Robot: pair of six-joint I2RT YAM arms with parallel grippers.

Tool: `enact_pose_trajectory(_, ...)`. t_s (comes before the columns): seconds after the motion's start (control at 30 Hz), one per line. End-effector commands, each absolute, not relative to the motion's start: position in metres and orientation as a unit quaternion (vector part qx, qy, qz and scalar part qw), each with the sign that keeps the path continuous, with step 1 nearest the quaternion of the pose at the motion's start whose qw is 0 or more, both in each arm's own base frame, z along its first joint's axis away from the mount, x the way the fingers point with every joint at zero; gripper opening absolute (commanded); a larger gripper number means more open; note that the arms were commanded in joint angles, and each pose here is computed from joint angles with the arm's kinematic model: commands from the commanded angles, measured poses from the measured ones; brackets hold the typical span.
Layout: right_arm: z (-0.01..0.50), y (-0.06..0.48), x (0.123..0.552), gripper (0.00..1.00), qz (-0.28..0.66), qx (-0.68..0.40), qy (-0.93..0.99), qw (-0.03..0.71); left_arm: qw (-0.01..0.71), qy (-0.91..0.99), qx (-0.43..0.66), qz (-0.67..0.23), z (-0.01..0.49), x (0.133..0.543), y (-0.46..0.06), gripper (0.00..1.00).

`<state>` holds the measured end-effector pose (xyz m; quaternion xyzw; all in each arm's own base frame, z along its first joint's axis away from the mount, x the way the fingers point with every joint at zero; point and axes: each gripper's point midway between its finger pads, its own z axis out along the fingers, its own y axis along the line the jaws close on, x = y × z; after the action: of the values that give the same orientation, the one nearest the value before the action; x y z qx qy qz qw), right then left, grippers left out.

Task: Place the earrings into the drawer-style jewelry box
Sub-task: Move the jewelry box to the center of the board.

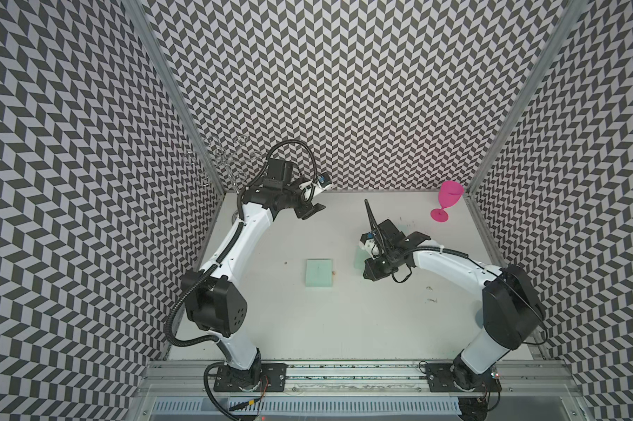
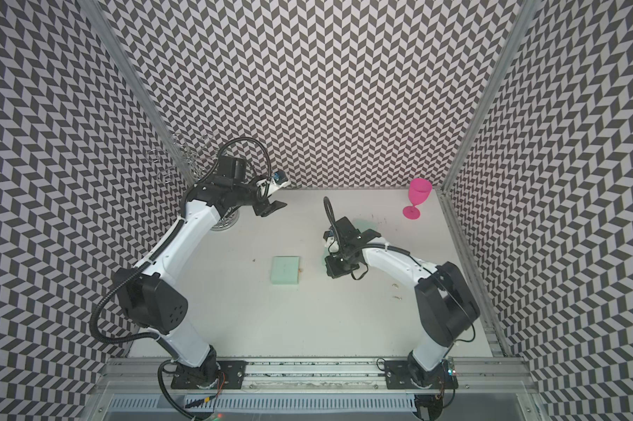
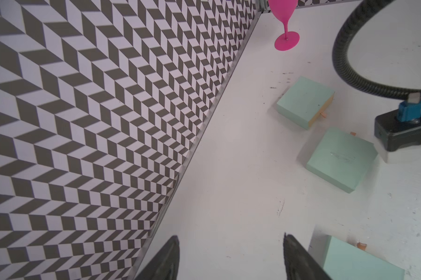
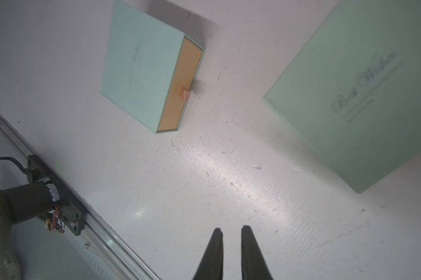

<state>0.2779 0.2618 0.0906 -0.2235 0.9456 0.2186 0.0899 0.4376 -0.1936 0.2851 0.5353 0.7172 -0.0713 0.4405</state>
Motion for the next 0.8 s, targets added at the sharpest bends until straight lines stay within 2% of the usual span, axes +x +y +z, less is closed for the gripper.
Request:
enact_pose_trajectory(0.0, 0.082, 0.271, 0.281, 0.16, 0.227, -0.231, 0.943, 0.081, 0.4, 0.748, 0.52, -0.095, 0.252, 0.423, -0.179, 0.69)
enact_pose_trajectory(0.43, 0.027, 0.266, 0.316, 0.16, 0.137, -0.229, 0.962, 0.059, 0.322, 0.775, 0.538, -0.082, 0.19, 0.374, -0.151, 0.68)
enact_pose_trajectory(0.67, 0.034, 0.278, 0.357, 0.16, 0.121, -0.222, 0.964, 0.088, 0.288, 0.784, 0.543, -0.086, 0.158, 0.361, -0.136, 0.65)
enact_pose_trajectory(0.77, 0.05, 0.284, 0.372, 0.17, 0.13, -0.219, 0.962, 0.104, 0.263, 0.785, 0.553, -0.096, 0.142, 0.351, -0.133, 0.6)
